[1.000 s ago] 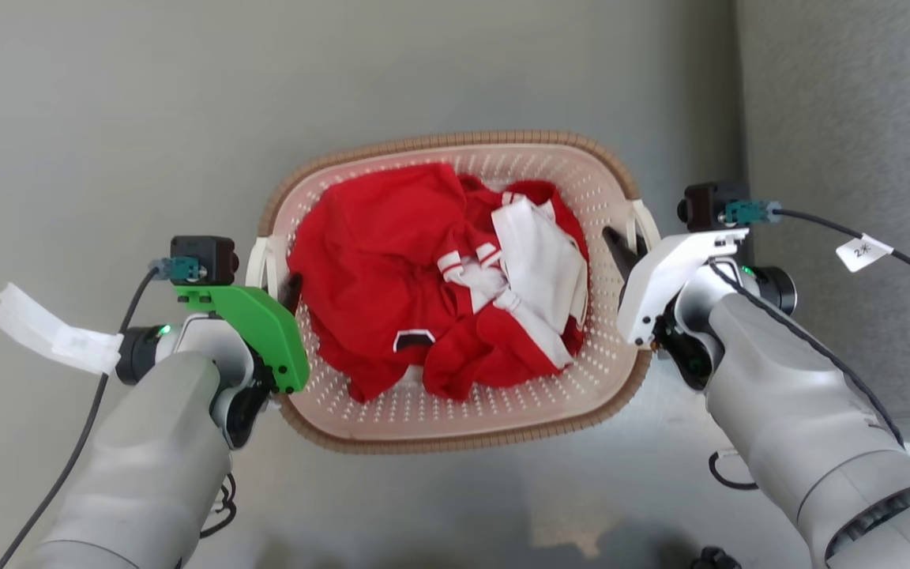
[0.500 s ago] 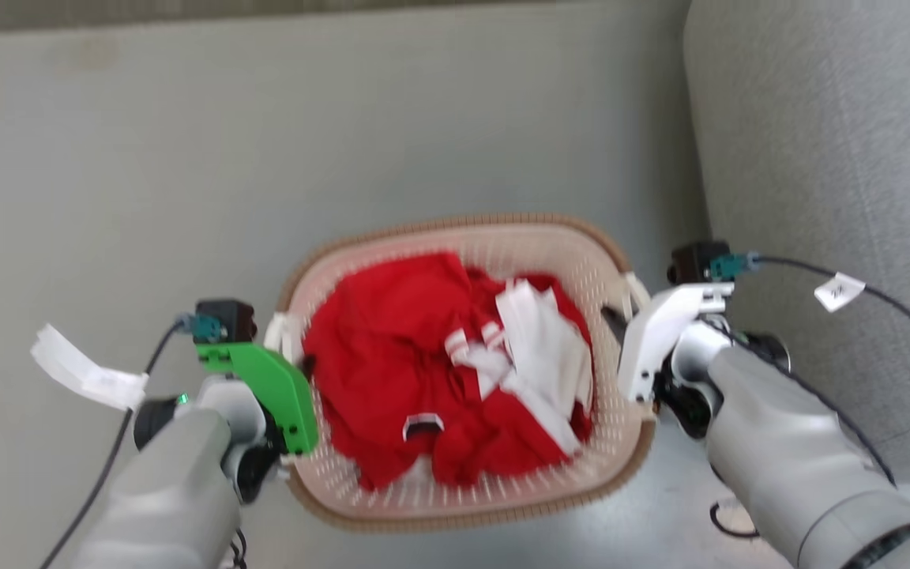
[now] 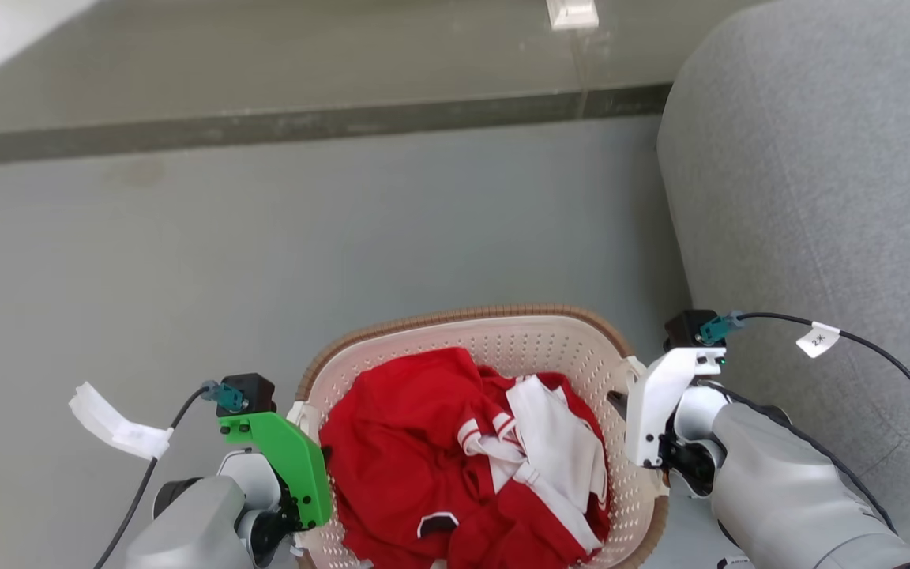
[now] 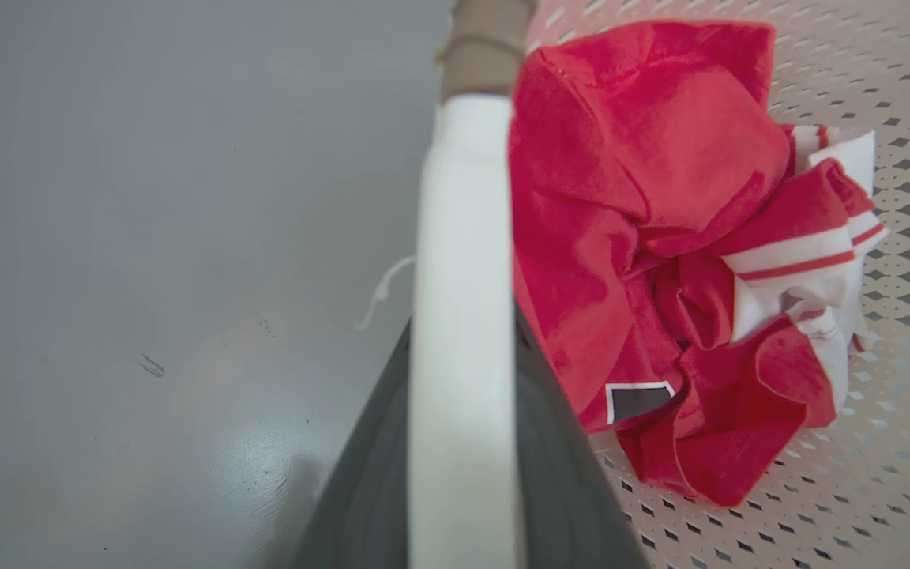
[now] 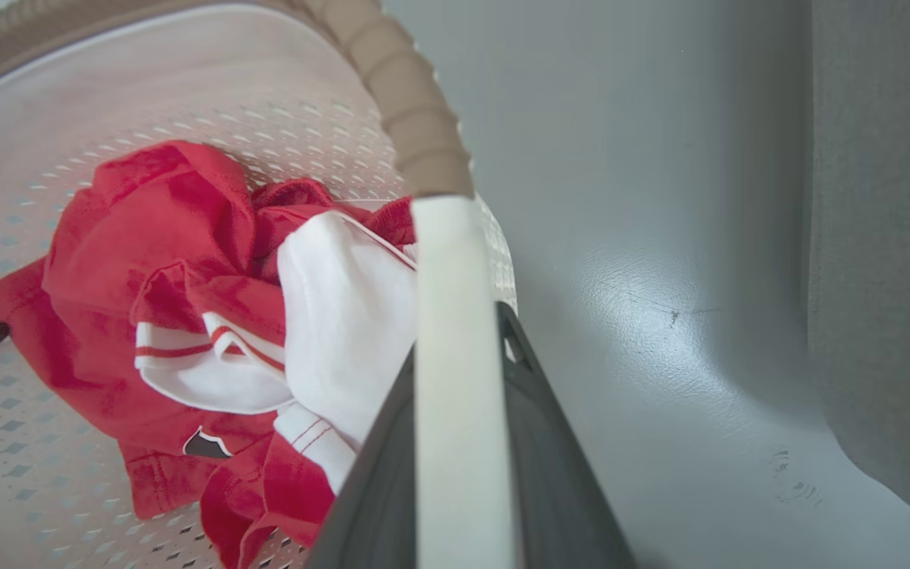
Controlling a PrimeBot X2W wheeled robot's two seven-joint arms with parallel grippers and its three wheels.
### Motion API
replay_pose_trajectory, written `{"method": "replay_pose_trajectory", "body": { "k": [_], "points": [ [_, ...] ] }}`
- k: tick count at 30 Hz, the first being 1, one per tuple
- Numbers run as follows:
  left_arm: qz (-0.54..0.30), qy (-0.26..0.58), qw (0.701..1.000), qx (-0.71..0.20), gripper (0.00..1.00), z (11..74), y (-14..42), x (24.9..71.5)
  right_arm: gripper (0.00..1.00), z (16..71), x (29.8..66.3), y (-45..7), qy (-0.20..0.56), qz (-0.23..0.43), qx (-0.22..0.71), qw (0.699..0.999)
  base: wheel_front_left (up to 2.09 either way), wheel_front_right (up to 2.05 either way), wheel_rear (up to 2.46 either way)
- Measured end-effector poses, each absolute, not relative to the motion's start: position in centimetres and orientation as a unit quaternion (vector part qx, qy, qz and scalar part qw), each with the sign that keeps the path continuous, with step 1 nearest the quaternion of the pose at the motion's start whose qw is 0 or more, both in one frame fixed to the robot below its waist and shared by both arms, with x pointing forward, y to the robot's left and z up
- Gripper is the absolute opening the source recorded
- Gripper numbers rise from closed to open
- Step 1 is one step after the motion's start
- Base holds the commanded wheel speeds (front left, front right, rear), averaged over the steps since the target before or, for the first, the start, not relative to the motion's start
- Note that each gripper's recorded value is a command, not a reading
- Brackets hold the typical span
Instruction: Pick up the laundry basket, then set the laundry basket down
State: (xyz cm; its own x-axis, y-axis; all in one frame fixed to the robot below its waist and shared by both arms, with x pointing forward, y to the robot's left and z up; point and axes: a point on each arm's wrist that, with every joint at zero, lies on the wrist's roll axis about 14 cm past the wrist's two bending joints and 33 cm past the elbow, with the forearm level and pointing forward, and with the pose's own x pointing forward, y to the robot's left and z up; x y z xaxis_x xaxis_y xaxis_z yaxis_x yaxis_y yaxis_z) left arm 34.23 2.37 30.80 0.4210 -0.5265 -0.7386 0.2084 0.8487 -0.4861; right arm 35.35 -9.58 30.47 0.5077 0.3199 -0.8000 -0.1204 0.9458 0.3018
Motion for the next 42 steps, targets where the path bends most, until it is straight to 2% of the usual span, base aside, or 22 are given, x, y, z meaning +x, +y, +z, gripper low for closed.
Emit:
{"method": "replay_pose_trajectory", "body": {
  "k": [42],
  "points": [
    [-0.233,0.502,0.819,-0.154,0.0,31.8,2.3,33.5,0.0,31.5,34.5,-9.7,0.486,0.129,0.101,0.858,0.0,0.0,0.0]
  ]
}}
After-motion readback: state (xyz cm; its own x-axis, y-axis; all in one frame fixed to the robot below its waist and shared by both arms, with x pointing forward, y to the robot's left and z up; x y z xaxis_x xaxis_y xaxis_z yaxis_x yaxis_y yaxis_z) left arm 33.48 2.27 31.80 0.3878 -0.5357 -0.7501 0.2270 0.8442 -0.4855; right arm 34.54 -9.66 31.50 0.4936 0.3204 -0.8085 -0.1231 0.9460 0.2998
